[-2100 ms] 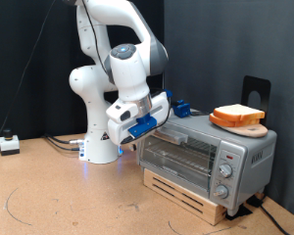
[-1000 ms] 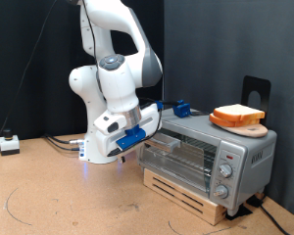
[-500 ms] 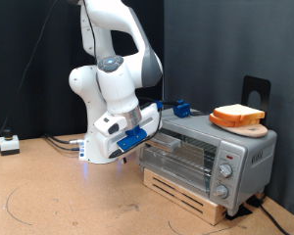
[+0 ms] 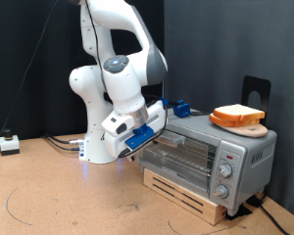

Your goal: Make a piece of toast with the oven

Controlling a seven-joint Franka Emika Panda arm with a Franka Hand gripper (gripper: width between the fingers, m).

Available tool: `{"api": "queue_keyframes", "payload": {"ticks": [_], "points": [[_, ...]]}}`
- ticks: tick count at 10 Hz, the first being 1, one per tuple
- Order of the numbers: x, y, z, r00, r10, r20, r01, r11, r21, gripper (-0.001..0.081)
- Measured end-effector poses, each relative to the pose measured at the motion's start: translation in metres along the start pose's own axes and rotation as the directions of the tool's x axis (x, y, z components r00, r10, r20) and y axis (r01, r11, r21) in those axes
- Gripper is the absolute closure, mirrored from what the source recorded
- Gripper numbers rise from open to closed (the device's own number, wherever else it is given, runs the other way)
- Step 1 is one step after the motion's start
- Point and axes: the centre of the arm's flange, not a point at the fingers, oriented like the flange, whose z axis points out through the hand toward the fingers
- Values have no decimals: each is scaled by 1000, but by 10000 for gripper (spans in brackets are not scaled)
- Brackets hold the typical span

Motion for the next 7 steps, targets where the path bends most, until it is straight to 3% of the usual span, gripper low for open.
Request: {"api": "queue_keyframes", "payload": {"ticks": [4,7], "points": [[-17,-20,4,998,-19,53,19,1000,-5,-4],[-38,-42,3,996,-66,55,66,998,11,-4]]}}
